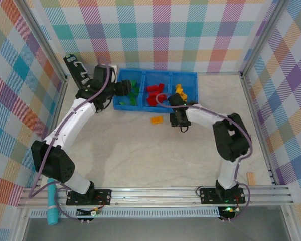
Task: Sort the legos into containers by color
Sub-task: Pick up the lego from the center of the table, then place the lego in the container.
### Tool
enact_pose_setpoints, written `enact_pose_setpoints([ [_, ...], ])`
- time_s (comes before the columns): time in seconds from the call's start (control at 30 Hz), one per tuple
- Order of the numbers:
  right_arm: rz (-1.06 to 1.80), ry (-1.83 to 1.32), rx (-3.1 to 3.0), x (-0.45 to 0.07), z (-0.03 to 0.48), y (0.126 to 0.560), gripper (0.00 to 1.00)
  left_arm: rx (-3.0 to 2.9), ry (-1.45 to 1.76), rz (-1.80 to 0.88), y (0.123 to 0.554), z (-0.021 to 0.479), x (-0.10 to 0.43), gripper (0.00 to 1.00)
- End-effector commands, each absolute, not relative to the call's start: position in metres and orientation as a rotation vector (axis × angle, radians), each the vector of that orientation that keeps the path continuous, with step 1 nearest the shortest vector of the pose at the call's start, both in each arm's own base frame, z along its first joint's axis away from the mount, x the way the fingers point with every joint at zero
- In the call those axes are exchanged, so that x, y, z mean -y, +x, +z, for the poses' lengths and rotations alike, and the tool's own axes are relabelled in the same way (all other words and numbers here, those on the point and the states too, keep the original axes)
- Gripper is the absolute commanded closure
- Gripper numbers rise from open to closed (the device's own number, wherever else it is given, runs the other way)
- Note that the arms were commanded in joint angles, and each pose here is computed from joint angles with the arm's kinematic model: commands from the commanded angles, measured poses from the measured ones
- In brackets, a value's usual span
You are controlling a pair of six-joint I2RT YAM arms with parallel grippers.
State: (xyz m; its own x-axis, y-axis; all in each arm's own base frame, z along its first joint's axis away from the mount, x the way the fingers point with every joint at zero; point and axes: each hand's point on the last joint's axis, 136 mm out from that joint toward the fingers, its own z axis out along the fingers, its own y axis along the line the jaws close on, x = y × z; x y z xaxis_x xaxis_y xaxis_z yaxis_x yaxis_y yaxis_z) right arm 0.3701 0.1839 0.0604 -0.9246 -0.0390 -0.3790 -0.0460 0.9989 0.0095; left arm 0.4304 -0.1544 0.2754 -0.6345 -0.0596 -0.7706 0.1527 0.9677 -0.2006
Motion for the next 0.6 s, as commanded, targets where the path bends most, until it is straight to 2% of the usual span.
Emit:
enact_pose_setpoints([
  [0.0,-0.005,-0.123,-2.669,-0.171,0.108,0.367,0.7,-2.304,0.281,-0.163,0.407,0.247,0.177,0.26],
  [0.23,0.004,-0.152,-2.513,-0.157,0.164,0.407,0.69,-2.393,0.684,-0.185,0.367,0.174,0.233,0.25],
  [0.4,0.043,-0.181,-2.446,-0.152,0.179,0.448,0.68,-2.344,0.952,-0.268,0.343,0.141,0.253,0.2],
  [0.57,0.102,-0.216,-2.414,-0.155,0.18,0.481,0.68,-2.332,1.101,-0.321,0.337,0.119,0.266,0.2],
])
